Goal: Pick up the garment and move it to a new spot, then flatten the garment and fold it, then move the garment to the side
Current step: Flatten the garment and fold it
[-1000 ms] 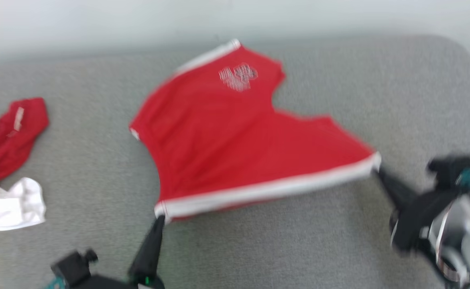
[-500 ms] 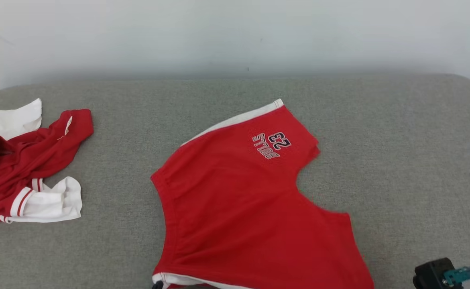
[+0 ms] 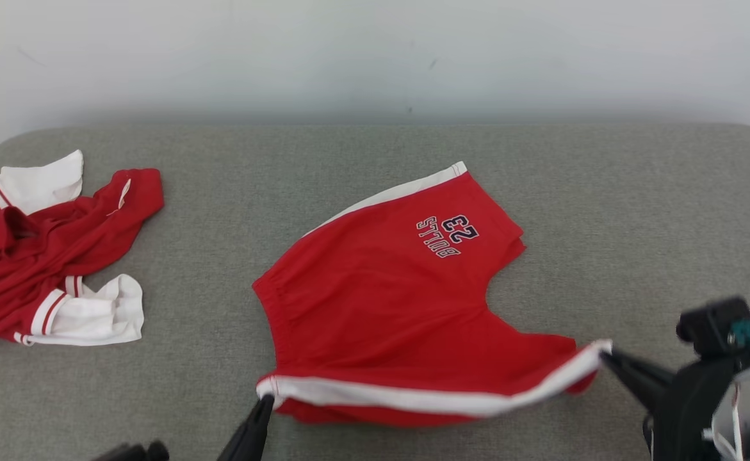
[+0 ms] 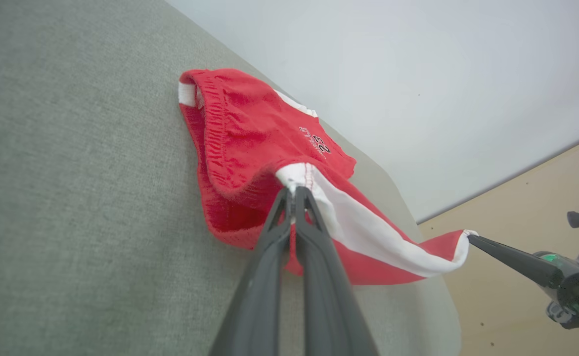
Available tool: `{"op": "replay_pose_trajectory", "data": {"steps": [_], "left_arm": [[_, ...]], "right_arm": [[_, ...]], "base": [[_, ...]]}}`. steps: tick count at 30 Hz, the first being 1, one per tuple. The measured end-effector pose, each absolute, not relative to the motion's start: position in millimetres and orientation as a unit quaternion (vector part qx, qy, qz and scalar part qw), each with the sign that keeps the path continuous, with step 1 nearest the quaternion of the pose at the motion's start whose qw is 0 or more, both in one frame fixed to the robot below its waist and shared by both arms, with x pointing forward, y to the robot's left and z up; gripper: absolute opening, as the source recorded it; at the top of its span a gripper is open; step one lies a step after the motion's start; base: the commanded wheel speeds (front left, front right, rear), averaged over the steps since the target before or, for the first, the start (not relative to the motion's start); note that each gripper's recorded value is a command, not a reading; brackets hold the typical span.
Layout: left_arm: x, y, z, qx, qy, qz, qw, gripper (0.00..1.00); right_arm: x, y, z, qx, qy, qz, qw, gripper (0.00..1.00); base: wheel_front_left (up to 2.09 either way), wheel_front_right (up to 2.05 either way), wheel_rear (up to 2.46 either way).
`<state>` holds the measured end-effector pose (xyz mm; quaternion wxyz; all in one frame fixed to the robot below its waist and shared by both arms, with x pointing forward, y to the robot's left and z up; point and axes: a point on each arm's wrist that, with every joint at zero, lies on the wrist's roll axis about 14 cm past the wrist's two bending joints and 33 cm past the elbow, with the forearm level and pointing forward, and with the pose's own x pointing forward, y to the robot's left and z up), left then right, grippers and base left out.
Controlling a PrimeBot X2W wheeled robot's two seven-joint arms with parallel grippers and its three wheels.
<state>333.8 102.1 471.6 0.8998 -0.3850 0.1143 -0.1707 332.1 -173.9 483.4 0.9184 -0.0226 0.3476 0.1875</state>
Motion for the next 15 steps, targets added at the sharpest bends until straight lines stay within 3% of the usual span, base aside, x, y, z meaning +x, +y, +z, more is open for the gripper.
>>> {"op": "replay_pose_trajectory", "data": {"steps": [7,15], "left_arm": [[376,94,496,-0.376,0.083,-0.18,0.905,0.0],[421,90,505,-0.368,0.082,-0.164,0.912,0.0]], "right_arm": [[416,-172,509,-0.068,0.257,0.188,0.946,0.0],[485,-152,508,-0.121,0.232,0.205,0.943,0.0]], "base": [[0.0,0.0,0.0],[0.0,0.0,0.0]]}}
